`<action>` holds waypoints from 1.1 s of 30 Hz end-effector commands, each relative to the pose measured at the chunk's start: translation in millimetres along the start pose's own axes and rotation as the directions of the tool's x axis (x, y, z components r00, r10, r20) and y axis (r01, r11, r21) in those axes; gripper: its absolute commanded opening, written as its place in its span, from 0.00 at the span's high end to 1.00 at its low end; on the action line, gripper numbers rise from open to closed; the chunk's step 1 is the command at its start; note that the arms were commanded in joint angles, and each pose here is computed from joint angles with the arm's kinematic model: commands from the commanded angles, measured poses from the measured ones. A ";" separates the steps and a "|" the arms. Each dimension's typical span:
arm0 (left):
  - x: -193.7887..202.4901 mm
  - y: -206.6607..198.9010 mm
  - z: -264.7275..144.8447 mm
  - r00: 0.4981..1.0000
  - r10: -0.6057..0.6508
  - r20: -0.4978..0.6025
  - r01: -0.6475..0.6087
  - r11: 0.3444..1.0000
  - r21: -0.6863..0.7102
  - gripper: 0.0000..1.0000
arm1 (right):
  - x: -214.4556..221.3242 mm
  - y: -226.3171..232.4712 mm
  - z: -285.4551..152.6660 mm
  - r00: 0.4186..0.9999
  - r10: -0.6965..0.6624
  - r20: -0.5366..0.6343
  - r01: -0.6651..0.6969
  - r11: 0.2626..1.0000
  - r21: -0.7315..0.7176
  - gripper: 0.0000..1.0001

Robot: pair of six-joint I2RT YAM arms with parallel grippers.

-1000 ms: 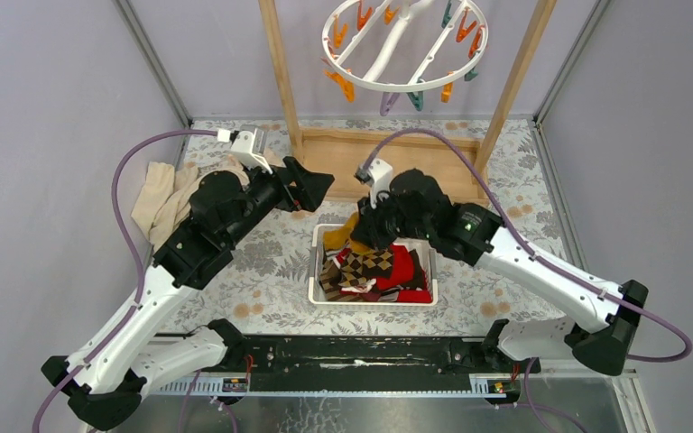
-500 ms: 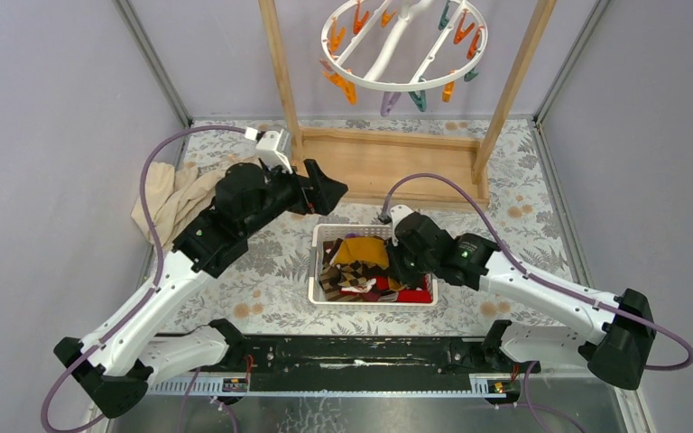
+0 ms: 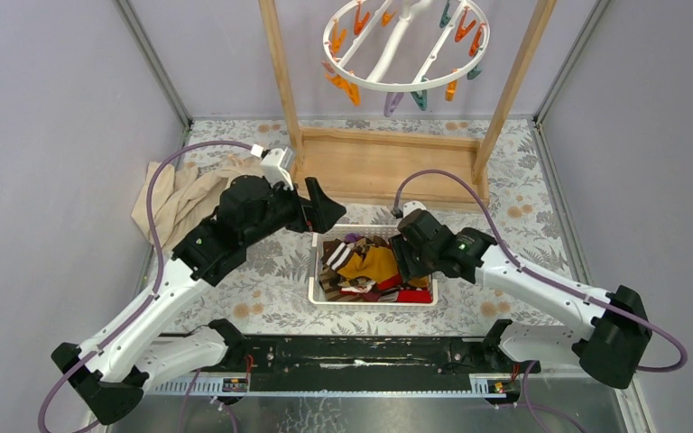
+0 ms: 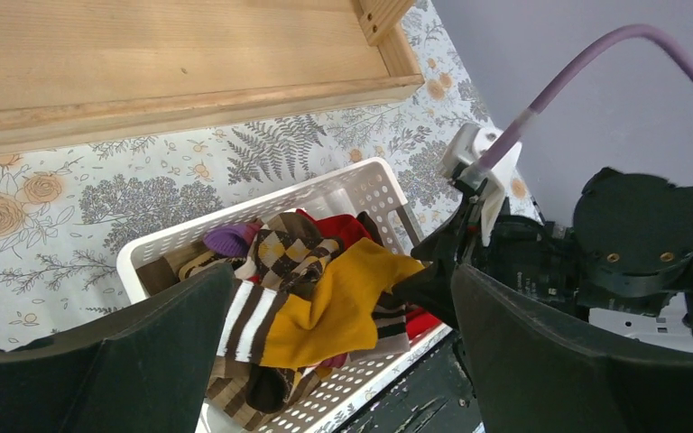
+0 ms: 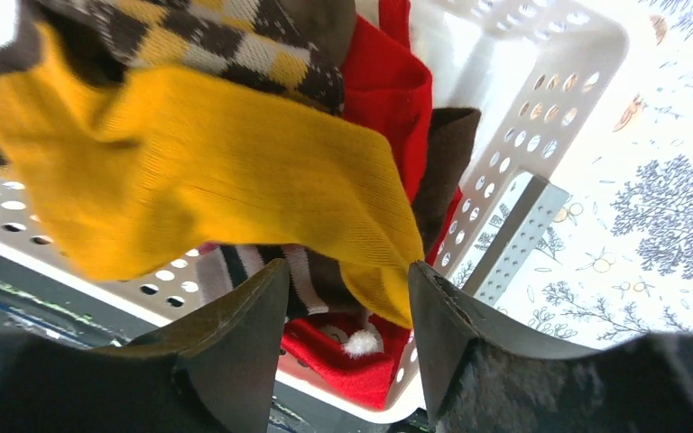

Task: Remove the socks clipped to the hanger
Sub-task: Place the sock in the bin.

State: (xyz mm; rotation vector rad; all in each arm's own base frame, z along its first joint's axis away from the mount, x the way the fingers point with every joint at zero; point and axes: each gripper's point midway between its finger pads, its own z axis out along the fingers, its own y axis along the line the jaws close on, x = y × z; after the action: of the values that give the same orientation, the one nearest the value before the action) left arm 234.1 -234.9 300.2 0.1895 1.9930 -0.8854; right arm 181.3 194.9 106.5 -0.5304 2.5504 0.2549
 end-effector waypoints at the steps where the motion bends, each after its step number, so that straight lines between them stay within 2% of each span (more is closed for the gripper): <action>1: 6.8 -0.9 -6.7 1.000 -0.010 -0.008 0.010 1.000 0.011 0.01 | -44.5 7.1 -37.0 0.991 0.001 0.134 0.004 0.999 -0.036 0.40; 6: 14.7 4.2 -4.0 1.000 -0.019 -0.024 0.019 1.000 -0.001 0.01 | -75.7 33.1 -51.6 0.980 0.007 0.200 0.023 0.989 -0.147 0.41; 10: 17.0 4.8 -2.9 0.999 -0.021 -0.028 0.021 1.000 -0.002 0.01 | -83.6 59.0 -31.7 0.985 -0.012 0.170 0.044 0.981 -0.190 0.44; 15: 23.2 10.7 -4.9 0.999 -0.022 -0.031 0.022 1.000 -0.015 0.01 | -81.8 64.8 1.4 0.989 0.024 0.149 0.002 0.986 -0.167 0.45; 19: 35.6 16.1 -1.9 0.998 -0.029 -0.063 0.028 0.999 -0.024 0.01 | -62.0 61.3 36.5 0.994 0.034 0.099 -0.022 0.993 -0.118 0.48; 24: 43.3 19.5 1.6 0.996 -0.037 -0.084 0.034 0.999 -0.032 0.01 | 1.4 44.8 97.3 0.998 0.042 -0.046 -0.043 0.999 -0.032 0.49; 27: 45.6 21.5 3.1 0.995 -0.033 -0.090 0.030 0.999 -0.037 0.01 | 25.5 41.4 115.8 0.994 0.049 -0.095 -0.051 0.998 -0.025 0.49; 30: 47.0 25.7 5.4 0.995 -0.020 -0.094 0.015 0.999 -0.053 0.01 | 22.8 42.7 112.8 0.995 0.034 -0.090 -0.037 0.999 -0.036 0.45; 33: 44.7 28.8 7.0 0.996 -0.004 -0.091 -0.002 0.998 -0.070 0.01 | -10.2 50.5 80.3 1.000 0.019 -0.002 -0.019 0.996 -0.083 0.41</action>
State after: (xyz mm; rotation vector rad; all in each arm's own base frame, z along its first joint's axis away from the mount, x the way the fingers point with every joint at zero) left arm 224.3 -229.2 251.9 0.1743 2.0990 -0.8564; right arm 213.5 275.4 33.6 -0.5066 2.5552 0.3841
